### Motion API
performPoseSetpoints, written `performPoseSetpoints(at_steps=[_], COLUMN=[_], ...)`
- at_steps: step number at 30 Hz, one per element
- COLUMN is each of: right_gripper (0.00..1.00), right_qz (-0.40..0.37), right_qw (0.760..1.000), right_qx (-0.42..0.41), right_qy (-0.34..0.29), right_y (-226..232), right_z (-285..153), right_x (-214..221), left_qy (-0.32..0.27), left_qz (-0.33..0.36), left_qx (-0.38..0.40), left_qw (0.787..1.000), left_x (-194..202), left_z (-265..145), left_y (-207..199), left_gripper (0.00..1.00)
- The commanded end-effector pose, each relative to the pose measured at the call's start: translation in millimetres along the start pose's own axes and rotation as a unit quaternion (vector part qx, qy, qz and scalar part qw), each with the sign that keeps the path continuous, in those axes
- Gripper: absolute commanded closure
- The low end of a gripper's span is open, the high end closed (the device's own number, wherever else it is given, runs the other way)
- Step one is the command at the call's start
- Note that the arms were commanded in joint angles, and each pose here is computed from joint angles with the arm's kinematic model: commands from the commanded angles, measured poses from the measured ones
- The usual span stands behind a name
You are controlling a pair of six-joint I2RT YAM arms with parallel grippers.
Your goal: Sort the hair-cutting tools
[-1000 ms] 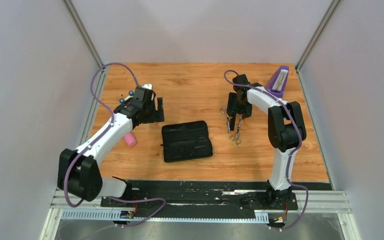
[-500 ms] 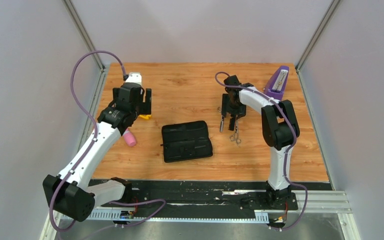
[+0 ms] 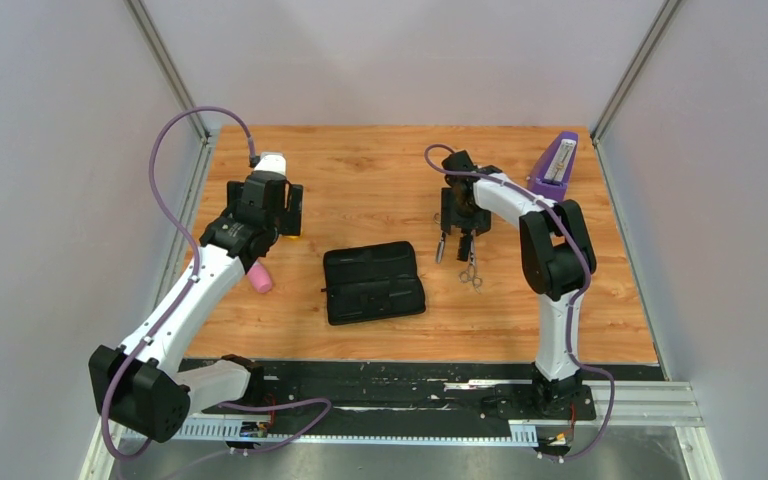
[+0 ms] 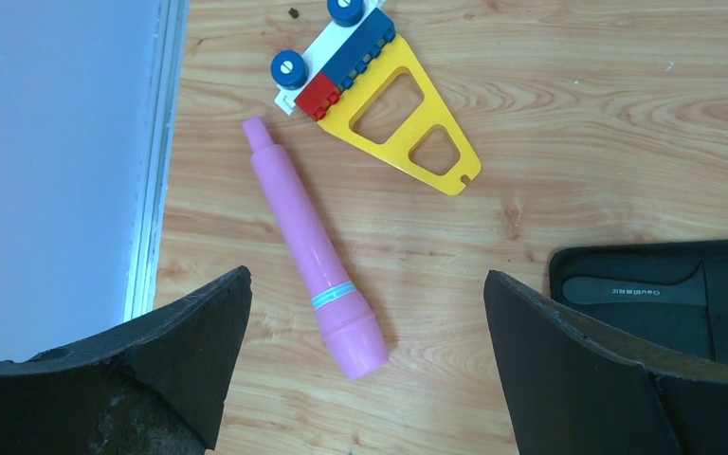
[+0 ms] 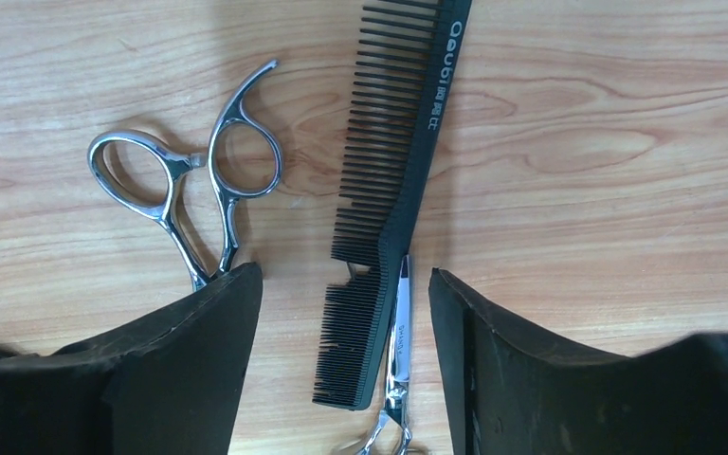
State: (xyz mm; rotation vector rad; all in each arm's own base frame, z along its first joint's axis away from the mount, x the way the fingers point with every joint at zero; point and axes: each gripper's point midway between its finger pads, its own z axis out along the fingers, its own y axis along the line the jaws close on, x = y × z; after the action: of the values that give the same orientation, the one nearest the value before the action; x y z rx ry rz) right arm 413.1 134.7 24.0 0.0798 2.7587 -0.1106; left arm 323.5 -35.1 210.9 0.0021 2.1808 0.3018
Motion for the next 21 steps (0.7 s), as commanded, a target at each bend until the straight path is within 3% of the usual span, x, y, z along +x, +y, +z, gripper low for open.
performPoseSetpoints(at_steps=[1, 5, 21], right_gripper=[0.35, 0.42, 0.53], right_qz=[0.01, 0.02, 0.033], right_qw=[1.0, 0.999, 0.995], right_qx=[-0.02, -0.046, -0.098], right_qy=[-0.021, -0.009, -0.017], right_y=[5, 10, 18], right_z=[-24, -29, -46], right_x=[-14, 1, 24], left_qy=[-0.017, -0.015, -0.007], left_qz=[-0.001, 0.0, 0.003], left_qx=[-0.009, -0.01, -0.005], left_qw=[1.0, 1.0, 1.0], left_x=[-9, -7, -4], left_z=[0, 0, 3], left_y=[5, 6, 2], left_gripper=[0.0, 0.0, 0.0])
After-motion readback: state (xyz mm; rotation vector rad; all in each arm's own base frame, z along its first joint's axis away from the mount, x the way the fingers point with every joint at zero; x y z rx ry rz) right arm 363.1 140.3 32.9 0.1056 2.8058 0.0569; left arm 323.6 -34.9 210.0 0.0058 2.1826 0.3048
